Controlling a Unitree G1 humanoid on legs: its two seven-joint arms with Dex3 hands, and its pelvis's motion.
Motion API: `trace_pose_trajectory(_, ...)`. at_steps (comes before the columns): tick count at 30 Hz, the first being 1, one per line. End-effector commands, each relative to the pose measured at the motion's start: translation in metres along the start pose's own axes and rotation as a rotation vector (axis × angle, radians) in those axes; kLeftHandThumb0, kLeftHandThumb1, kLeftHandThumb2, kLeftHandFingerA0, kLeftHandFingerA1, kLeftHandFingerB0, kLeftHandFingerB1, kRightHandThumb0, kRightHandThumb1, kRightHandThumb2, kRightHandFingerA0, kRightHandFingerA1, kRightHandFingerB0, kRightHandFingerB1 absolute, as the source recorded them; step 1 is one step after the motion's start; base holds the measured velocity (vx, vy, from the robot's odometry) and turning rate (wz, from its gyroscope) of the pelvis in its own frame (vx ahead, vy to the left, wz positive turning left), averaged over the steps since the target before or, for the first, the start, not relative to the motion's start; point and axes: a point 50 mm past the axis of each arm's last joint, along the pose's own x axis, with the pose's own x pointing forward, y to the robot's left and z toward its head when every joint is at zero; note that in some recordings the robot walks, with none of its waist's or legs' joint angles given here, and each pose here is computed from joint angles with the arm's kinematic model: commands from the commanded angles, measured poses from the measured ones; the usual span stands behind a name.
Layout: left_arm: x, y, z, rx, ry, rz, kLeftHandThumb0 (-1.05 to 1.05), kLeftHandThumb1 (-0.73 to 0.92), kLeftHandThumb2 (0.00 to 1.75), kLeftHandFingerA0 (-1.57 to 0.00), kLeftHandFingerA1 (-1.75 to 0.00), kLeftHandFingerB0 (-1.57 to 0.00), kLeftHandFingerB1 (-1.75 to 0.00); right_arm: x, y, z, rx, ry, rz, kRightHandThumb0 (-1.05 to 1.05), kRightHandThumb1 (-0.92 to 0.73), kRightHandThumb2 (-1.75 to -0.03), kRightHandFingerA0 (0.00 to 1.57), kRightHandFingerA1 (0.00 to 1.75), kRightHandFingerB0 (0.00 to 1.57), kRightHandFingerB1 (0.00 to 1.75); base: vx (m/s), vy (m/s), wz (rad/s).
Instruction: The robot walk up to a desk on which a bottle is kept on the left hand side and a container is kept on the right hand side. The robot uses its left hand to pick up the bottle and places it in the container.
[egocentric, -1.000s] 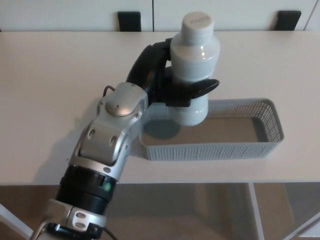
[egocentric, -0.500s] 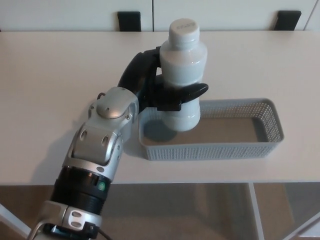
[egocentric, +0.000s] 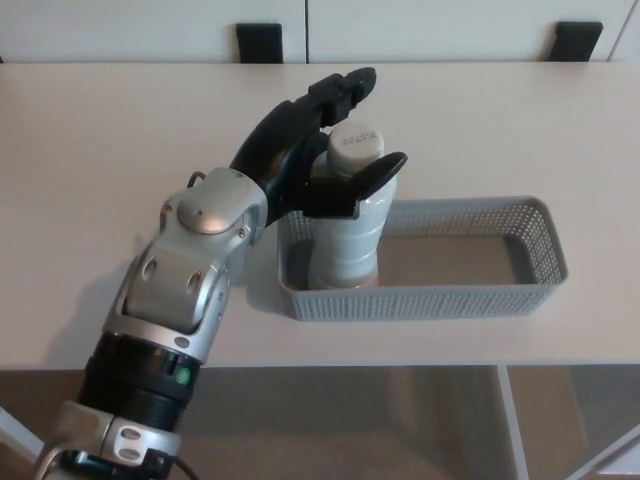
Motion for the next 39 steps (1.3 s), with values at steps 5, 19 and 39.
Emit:
trace_pose_trajectory(5, -0.003, 0.012, 0.008, -0.004, -0.008, -0.032, -0.86, 0.52, 0.85, 0.00, 0.00, 0.00, 0.00, 0.002, -0.004, 0.006, -0.002, -0.006, 0.039, -0.25, -0.51, -0.55, 0.54, 0.63, 0.35, 0.43, 0.00, 0.000, 0.00)
trace_pose_trajectory(19, -0.086, 0.037, 0.220, 0.157, -0.675, -0.047, -0.92, 0.55, 0.95, 0.00, 0.00, 0.00, -0.08, 0.010, -0.004, 0.021, 0.033, -0.027, 0.023, -0.22, -0.51, -0.55, 0.62, 0.70, 0.35, 0.43, 0.00, 0.000, 0.00)
trace_pose_trajectory(39, -0.337, 0.195, 0.036, -0.089, -0.497, 0.931, -0.64, 0.41, 0.78, -0.03, -0.27, -0.07, -0.20, 0.001, -0.025, 0.004, 0.070, 0.042, -0.021, -0.22, -0.49, -0.54, 0.56, 0.65, 0.41, 0.46, 0.00, 0.000, 0.00)
